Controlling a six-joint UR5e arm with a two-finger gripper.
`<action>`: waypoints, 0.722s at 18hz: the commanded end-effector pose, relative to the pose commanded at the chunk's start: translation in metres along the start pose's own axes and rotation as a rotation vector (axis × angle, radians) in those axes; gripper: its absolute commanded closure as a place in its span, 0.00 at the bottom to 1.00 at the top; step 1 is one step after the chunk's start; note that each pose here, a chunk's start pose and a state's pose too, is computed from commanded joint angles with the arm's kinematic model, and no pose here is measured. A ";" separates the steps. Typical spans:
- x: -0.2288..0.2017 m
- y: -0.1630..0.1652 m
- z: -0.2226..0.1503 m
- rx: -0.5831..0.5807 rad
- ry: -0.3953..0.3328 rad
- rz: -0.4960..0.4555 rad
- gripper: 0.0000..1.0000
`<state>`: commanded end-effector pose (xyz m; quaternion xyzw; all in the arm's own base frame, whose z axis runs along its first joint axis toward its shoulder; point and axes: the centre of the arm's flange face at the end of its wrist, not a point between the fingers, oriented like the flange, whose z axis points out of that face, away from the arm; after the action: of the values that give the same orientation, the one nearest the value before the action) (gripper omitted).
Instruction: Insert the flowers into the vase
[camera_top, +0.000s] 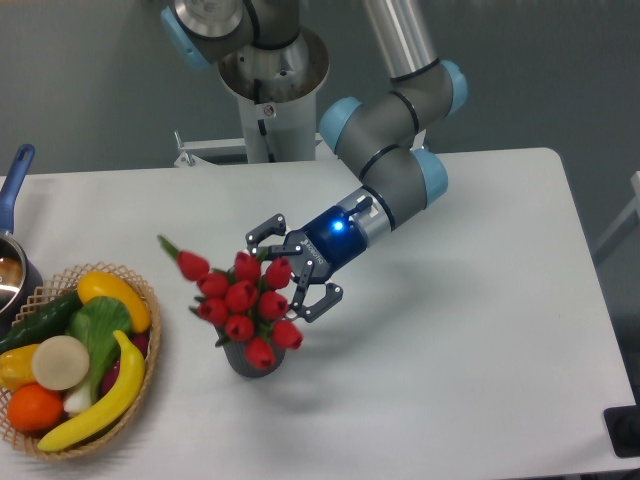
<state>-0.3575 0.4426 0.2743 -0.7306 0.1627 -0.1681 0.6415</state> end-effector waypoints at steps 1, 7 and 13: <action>0.000 -0.001 -0.006 -0.032 -0.012 0.011 0.00; 0.014 -0.016 -0.025 -0.101 -0.050 0.041 0.00; 0.010 -0.035 -0.059 -0.260 -0.125 0.100 0.00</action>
<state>-0.3744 0.3898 0.3168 -0.8075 0.1790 -0.0679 0.5580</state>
